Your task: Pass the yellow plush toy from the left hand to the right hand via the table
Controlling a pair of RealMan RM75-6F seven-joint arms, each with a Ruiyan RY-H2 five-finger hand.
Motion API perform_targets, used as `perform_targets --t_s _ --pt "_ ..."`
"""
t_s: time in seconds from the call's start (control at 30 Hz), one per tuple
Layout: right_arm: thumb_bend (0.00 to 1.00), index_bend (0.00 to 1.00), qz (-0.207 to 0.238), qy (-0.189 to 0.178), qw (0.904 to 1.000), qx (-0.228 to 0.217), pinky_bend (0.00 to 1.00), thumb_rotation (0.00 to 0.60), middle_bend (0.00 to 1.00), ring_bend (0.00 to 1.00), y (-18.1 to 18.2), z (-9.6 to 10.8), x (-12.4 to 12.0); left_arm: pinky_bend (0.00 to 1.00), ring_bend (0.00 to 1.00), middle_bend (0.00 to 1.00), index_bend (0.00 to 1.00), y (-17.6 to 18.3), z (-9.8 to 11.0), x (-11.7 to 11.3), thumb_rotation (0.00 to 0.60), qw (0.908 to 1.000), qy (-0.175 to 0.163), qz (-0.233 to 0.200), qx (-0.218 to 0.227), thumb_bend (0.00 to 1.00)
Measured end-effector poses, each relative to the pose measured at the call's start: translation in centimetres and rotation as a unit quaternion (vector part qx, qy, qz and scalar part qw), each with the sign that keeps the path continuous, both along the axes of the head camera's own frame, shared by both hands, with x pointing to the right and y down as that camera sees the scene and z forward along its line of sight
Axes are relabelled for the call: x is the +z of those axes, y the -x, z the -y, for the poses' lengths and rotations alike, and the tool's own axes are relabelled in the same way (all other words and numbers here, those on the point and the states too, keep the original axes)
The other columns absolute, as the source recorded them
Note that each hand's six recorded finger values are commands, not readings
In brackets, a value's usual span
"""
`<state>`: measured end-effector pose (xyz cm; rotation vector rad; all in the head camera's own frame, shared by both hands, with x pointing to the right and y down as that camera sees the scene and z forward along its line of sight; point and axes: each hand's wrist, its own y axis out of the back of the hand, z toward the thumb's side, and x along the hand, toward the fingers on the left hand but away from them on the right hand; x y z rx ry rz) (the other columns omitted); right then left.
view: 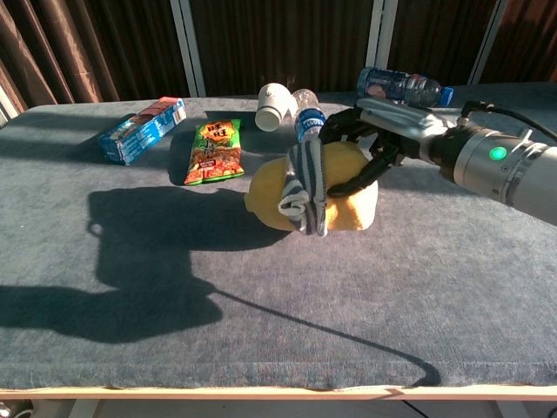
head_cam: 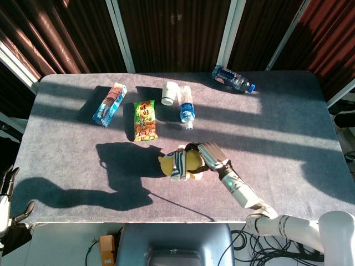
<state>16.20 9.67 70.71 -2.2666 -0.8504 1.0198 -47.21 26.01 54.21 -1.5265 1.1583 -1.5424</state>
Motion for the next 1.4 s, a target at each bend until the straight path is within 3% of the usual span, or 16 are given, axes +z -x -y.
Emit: perform_targets --t_s 0.2,0.37,0.57,0.63,0.7,0.9,1.0,1.2,1.4 --pt "0.11 0.87 -0.037 -0.054 0.9973 0.034 0.92 0.600 0.64 0.67 -5.7 0.9 -1.9 0.29 0.05 0.00 0.00 -0.5 -0.1 0.2 0.600 0.9999 0.005 0.003 0.011 0.26" --pt "0.11 0.87 -0.094 -0.105 0.9880 0.065 0.92 0.600 0.64 0.67 -11.3 0.6 -3.1 0.29 0.05 0.00 0.00 -0.9 -0.2 0.4 0.600 0.9998 0.011 0.003 0.017 0.26" --pt "0.11 0.79 -0.111 -0.100 0.9843 0.093 0.85 0.600 0.64 0.61 -16.0 -0.8 -3.4 0.29 0.05 0.00 0.00 -0.8 -0.3 0.4 0.600 0.9997 0.015 0.001 0.017 0.26" --pt "0.11 0.75 -0.114 -0.091 0.9845 0.097 0.79 0.600 0.61 0.56 -17.3 -1.6 -3.3 0.29 0.05 0.00 0.00 -0.8 -0.2 0.5 0.600 0.9997 0.017 0.001 0.016 0.26" --pt "0.11 0.65 -0.124 -0.089 0.9839 0.092 0.67 0.600 0.53 0.46 -18.7 -2.4 -3.3 0.29 0.05 0.00 0.00 -0.7 -0.2 0.5 0.600 0.9997 0.018 0.001 0.014 0.26" --pt "0.11 0.19 -0.162 -0.070 0.9819 0.068 0.19 0.600 0.11 0.04 -20.6 -3.8 -2.9 0.29 0.05 0.00 0.00 -0.8 -0.2 0.6 0.600 0.9996 0.023 0.002 0.015 0.26" --pt "0.11 0.01 -0.176 -0.052 0.9813 0.059 0.08 0.600 0.00 0.00 -21.3 -4.1 -2.9 0.29 0.05 0.00 0.00 -0.9 -0.3 0.7 0.600 0.9995 0.026 0.001 0.017 0.26" --pt "0.09 0.00 -0.168 -0.044 0.9839 0.041 0.06 0.600 0.00 0.00 -21.6 -4.7 -4.1 0.29 0.06 0.00 0.00 -1.0 -0.2 0.8 0.600 0.9995 0.028 0.003 0.018 0.26" --pt "0.09 0.00 -0.147 -0.066 0.9864 0.032 0.06 0.600 0.00 0.00 -21.5 -5.6 -7.3 0.29 0.06 0.00 0.00 -0.9 -0.3 0.8 0.600 0.9994 0.029 0.006 0.018 0.26"
